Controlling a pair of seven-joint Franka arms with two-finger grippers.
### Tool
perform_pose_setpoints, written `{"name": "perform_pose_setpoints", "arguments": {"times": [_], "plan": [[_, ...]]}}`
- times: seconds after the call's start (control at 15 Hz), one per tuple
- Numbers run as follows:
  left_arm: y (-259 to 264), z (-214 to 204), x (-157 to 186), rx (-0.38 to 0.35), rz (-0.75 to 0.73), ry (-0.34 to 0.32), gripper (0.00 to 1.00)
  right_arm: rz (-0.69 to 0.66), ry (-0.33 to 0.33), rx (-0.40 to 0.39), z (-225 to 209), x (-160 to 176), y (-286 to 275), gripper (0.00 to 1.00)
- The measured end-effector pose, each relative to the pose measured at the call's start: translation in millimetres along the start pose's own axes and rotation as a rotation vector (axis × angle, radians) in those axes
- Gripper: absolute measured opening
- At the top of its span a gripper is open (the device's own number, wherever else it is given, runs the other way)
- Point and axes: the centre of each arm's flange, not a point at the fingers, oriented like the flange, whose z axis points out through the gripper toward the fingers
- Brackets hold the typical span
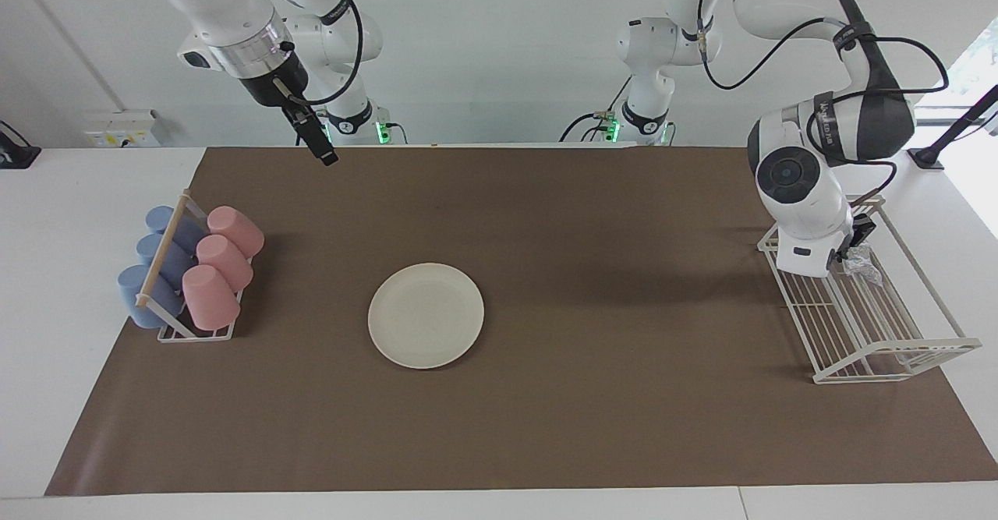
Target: Wipe plate with sponge
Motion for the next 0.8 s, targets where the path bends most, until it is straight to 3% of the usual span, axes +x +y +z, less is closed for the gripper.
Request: {"name": "perform_pose_setpoints", "arguments": {"times": [0.4, 0.67, 0.8], "plan": [[-41, -82, -40, -0.427, -0.040, -0.161, 0.03, 0.159, 0.000, -0.002, 1, -11, -3, 1.00], [-76, -105, -54, -0.757, -0.131, -0.272, 0.03, 0.174, 0.004, -0.006, 3, -34, -9, 1.00], [-85, -111, -55, -0.886, -0.150, -0.318, 0.03, 0.202, 0.008, -0.008, 4, -52, -13, 1.00]]}}
